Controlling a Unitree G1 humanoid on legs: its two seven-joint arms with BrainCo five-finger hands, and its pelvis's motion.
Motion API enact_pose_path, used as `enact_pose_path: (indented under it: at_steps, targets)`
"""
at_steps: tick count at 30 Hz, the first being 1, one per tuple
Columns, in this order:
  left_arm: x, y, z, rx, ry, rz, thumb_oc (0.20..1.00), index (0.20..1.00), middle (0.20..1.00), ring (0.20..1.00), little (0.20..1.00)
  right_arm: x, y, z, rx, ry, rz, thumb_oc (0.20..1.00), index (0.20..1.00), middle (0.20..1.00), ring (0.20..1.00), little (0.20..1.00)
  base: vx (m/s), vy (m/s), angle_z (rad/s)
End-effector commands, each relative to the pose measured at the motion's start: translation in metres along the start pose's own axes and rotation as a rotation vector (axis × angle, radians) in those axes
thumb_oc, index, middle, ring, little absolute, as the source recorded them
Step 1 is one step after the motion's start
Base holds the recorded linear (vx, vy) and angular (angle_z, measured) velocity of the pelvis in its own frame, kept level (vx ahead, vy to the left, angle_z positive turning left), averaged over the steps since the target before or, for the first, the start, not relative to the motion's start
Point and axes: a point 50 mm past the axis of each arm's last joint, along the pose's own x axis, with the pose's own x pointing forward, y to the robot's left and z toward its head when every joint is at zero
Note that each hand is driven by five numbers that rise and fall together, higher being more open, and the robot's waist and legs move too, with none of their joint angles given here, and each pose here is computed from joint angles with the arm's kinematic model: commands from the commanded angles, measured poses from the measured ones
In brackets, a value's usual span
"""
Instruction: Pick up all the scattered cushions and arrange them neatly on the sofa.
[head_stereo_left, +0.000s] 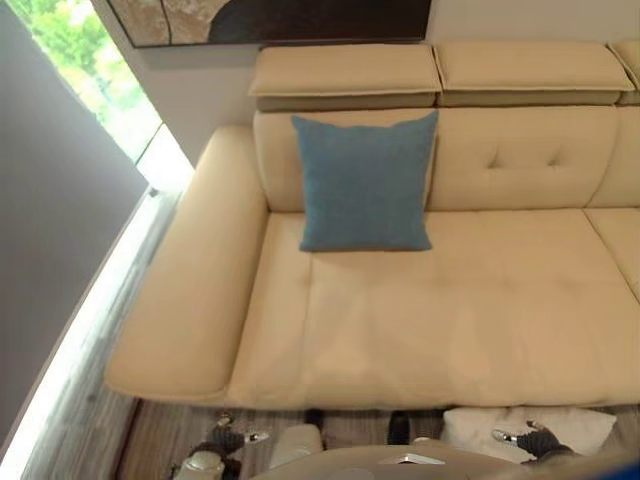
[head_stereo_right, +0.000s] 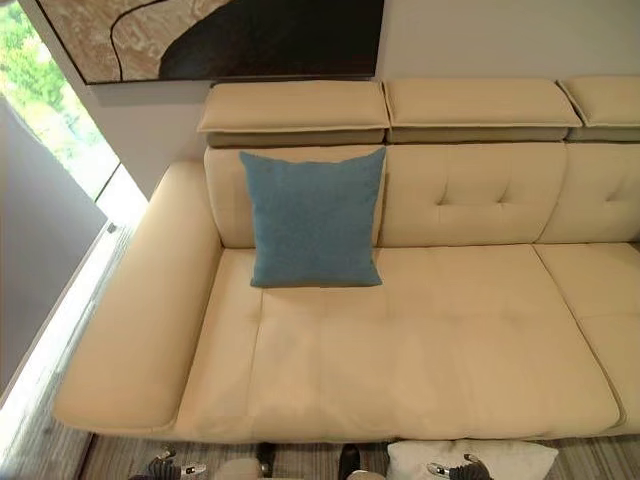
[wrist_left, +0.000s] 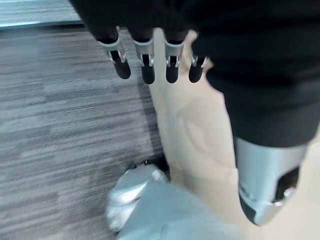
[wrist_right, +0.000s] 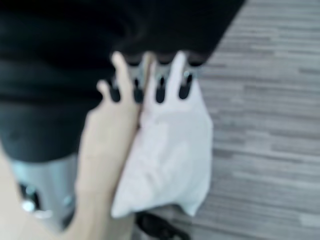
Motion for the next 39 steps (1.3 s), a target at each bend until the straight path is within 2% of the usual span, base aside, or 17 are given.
enact_pose_path:
  at_steps: [1,7,12,18,20,27,32,39]
  targets:
    - [0.002,0.001,0.014,-0.019,-0.053,0.017,1.0,1.0,1.0,1.0,1.0,0.002,-0.012,0.012,0.031,-0.025,-0.043,1.0,1.0,1.0,1.0,1.0,-0.1,0.167,0.06]
    - [0.004,-0.004,0.04,0.029,-0.135,0.006,1.0,1.0,1.0,1.0,1.0,0.004,-0.008,0.026,0.035,-0.056,-0.04,1.0,1.0,1.0,1.0,1.0,-0.15,0.192,-0.05]
    - [0.005,0.01,0.054,0.046,-0.169,0.05,1.0,1.0,1.0,1.0,1.0,0.005,0.0,0.047,0.01,-0.098,-0.026,1.0,1.0,1.0,1.0,1.0,-0.26,0.128,-0.64]
    - [0.005,0.013,0.043,0.057,-0.126,0.05,1.0,1.0,1.0,1.0,1.0,0.003,0.009,0.035,0.014,-0.068,0.007,1.0,1.0,1.0,1.0,1.0,-0.18,0.024,-0.27]
    - [0.005,0.01,0.037,0.034,-0.107,0.046,1.0,1.0,1.0,1.0,1.0,0.002,0.017,0.035,0.007,-0.07,0.02,1.0,1.0,1.0,1.0,1.0,-0.24,-0.21,-0.25]
    - [0.006,0.001,0.054,0.043,-0.148,0.024,1.0,1.0,1.0,1.0,1.0,0.003,0.01,0.041,0.005,-0.088,-0.014,1.0,1.0,1.0,1.0,1.0,-0.25,-0.09,0.16]
    - [0.005,-0.006,0.043,0.037,-0.111,0.006,1.0,1.0,1.0,1.0,1.0,0.004,0.005,0.038,0.001,-0.077,-0.023,1.0,1.0,1.0,1.0,1.0,-0.11,0.065,0.08]
    - [0.005,-0.016,0.057,0.061,-0.151,-0.016,1.0,1.0,1.0,1.0,1.0,0.004,0.004,0.046,0.019,-0.094,-0.027,1.0,1.0,1.0,1.0,1.0,-0.11,0.174,-0.23]
